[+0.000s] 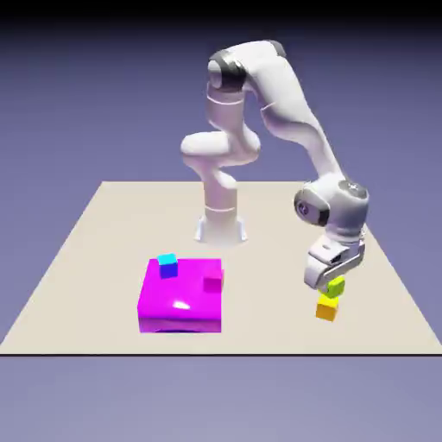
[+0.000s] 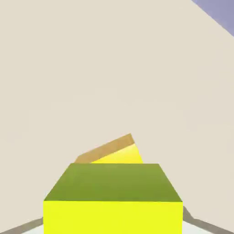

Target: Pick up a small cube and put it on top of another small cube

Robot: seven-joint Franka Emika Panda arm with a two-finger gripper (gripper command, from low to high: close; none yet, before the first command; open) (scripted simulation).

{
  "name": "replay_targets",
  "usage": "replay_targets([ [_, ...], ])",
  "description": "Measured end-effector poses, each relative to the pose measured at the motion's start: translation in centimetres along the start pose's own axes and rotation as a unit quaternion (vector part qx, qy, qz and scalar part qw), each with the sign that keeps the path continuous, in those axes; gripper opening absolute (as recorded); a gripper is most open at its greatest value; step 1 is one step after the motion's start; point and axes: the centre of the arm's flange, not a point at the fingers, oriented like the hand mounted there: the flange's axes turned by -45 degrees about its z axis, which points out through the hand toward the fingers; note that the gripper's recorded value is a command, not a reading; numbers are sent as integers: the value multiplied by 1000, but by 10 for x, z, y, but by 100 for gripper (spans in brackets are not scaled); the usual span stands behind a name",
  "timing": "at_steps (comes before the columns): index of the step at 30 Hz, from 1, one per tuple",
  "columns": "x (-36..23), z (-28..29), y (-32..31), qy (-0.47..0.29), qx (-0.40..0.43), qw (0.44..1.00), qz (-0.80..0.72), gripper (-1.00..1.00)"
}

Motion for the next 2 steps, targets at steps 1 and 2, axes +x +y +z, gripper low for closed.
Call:
replay_targets([
  [1,0,0,0,0,0,1000,0,100],
  [2,1,-16,1,0,0,1000,1,100],
])
